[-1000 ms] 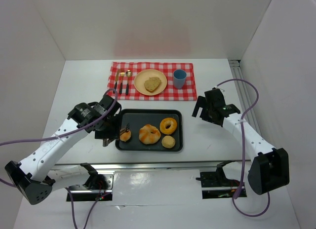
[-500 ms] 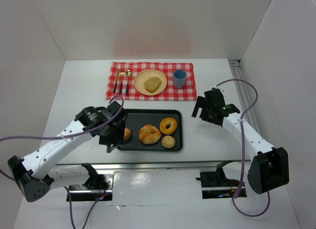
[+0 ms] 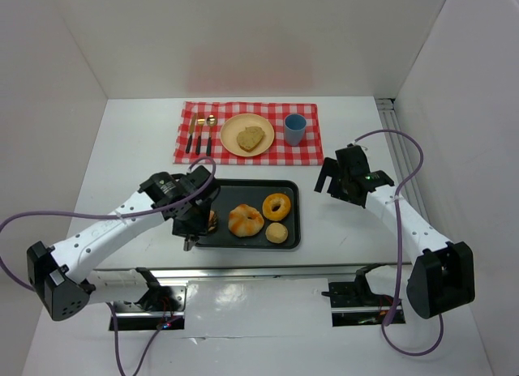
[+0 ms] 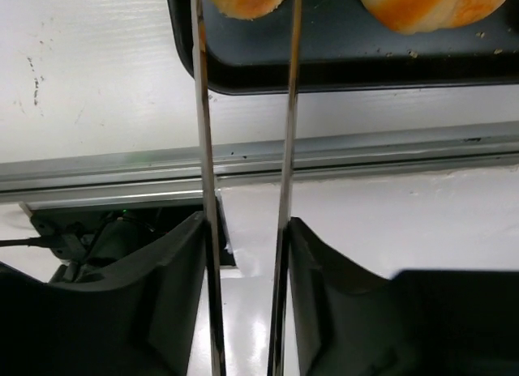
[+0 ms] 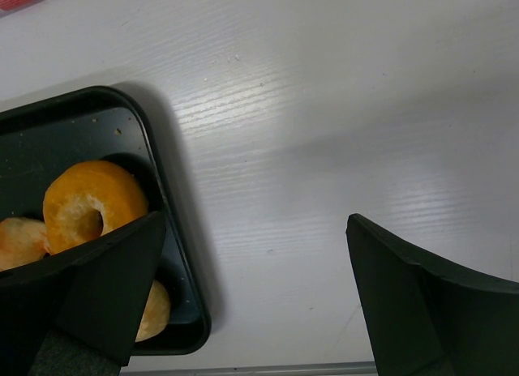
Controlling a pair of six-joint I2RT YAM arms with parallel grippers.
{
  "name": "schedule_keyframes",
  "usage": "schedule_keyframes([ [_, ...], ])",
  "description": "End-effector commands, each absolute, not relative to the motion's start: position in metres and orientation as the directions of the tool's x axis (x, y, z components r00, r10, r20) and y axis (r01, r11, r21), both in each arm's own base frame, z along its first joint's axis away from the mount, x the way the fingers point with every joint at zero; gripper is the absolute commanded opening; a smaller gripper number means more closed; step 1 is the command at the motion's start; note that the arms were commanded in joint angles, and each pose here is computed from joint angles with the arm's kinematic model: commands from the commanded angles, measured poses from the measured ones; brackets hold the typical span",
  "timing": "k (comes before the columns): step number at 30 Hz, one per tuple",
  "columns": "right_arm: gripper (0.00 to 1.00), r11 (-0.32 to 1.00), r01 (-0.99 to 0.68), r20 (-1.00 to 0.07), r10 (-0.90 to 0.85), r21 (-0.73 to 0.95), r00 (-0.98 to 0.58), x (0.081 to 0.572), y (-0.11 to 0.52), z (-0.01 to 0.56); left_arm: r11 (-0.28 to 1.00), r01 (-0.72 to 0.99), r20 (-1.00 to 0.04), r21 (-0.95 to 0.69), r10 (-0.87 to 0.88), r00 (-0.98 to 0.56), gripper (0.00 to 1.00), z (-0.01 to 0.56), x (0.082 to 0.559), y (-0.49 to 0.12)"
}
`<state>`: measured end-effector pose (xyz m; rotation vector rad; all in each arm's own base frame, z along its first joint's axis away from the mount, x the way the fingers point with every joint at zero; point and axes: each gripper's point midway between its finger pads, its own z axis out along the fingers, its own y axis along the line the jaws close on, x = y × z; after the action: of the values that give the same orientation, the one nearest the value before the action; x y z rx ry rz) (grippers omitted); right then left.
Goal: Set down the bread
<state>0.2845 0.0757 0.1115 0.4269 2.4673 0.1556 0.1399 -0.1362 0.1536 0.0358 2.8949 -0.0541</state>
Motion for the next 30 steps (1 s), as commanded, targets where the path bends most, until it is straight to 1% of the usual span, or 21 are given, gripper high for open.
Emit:
schedule_keyframes([
  [1,1.0,0.942,0.235,-0.604,0.335,0.241,-0.723,0.296,0.081,0.127,0.998,0.037,-0.284,-0.053,0.021,-0.959,0.47,0.161,0.148,-0.145],
  [2,1.0,0.938,0.242,-0.602,0.344,0.247,-0.72,0.296,0.082,0.127,0.998,0.044,-0.294,-0.047,0.028,-0.955,0.42,0.164,0.149,-0.143],
  [3,1.0,0.938,0.242,-0.602,0.344,0.247,-0.72,0.296,0.082,0.127,0.997,0.045,-0.305,-0.058,0.025,-0.952,0.33,0.169,0.151,-0.146],
  [4,1.0,0.938,0.242,-0.602,0.344,0.247,-0.72,0.296,0.082,0.127,0.997,0.045,-0.307,-0.059,0.025,-0.952,0.3,0.172,0.151,-0.145],
  [7,1.0,0.938,0.242,-0.602,0.344,0.247,-0.72,0.296,0.082,0.127,0.996,0.05,-0.348,-0.069,0.023,-0.937,0.24,0.188,0.16,-0.149],
  [8,1.0,0.938,0.242,-0.602,0.344,0.247,-0.72,0.296,0.082,0.127,0.996,0.045,-0.385,-0.074,0.013,-0.923,0.23,0.199,0.17,-0.153],
  [11,1.0,0.938,0.242,-0.602,0.344,0.247,-0.72,0.296,0.082,0.127,0.997,0.022,-0.45,-0.08,-0.016,-0.893,0.23,0.223,0.193,-0.155],
  [12,1.0,0.938,0.242,-0.602,0.344,0.247,-0.72,0.296,0.082,0.127,0.994,0.036,-0.518,-0.103,-0.022,-0.855,0.23,0.244,0.211,-0.161],
  [14,1.0,0.938,0.242,-0.602,0.344,0.247,-0.72,0.296,0.082,0.127,0.995,0.016,-0.563,-0.1,-0.043,-0.826,0.23,0.255,0.241,-0.165],
  [15,1.0,0.938,0.242,-0.602,0.344,0.247,-0.72,0.296,0.082,0.127,0.99,0.036,-0.63,-0.133,-0.056,-0.774,0.23,0.277,0.264,-0.174],
  [16,1.0,0.938,0.242,-0.602,0.344,0.247,-0.72,0.296,0.082,0.127,0.99,0.022,-0.652,-0.141,-0.076,-0.754,0.23,0.284,0.281,-0.174],
  [18,1.0,0.938,0.246,-0.612,0.346,0.244,-0.711,0.298,0.081,0.13,0.992,0.009,-0.664,-0.129,-0.08,-0.743,0.25,0.279,0.318,-0.183],
  [19,1.0,0.938,0.246,-0.612,0.346,0.244,-0.711,0.298,0.08,0.13,0.986,0.009,-0.704,-0.165,-0.112,-0.702,0.25,0.297,0.342,-0.184],
  [20,1.0,0.938,0.246,-0.612,0.346,0.244,-0.711,0.298,0.08,0.13,0.985,0.012,-0.708,-0.174,-0.116,-0.697,0.25,0.297,0.357,-0.188],
  [21,1.0,0.938,0.249,-0.621,0.347,0.243,-0.703,0.299,0.079,0.133,0.986,-0.002,-0.681,-0.165,-0.116,-0.723,0.25,0.277,0.378,-0.194],
  [22,1.0,0.938,0.251,-0.616,0.346,0.239,-0.708,0.297,0.078,0.132,0.982,0.022,-0.694,-0.186,-0.116,-0.71,0.25,0.285,0.393,-0.2],
  [23,1.0,0.938,0.251,-0.616,0.346,0.239,-0.708,0.297,0.078,0.132,0.98,0.004,-0.698,-0.198,-0.138,-0.702,0.26,0.282,0.41,-0.198],
  [25,1.0,0.938,0.251,-0.616,0.346,0.239,-0.708,0.297,0.078,0.132,0.979,0.006,-0.68,-0.205,-0.138,-0.72,0.26,0.264,0.443,-0.209],
  [29,1.0,0.935,0.251,-0.6,0.355,0.252,-0.717,0.294,0.083,0.131,0.984,-0.025,-0.652,-0.177,-0.137,-0.746,0.3,0.233,0.476,-0.208],
  [30,1.0,0.935,0.251,-0.6,0.355,0.252,-0.717,0.293,0.083,0.131,0.984,-0.025,-0.653,-0.178,-0.137,-0.745,0.35,0.228,0.48,-0.21],
])
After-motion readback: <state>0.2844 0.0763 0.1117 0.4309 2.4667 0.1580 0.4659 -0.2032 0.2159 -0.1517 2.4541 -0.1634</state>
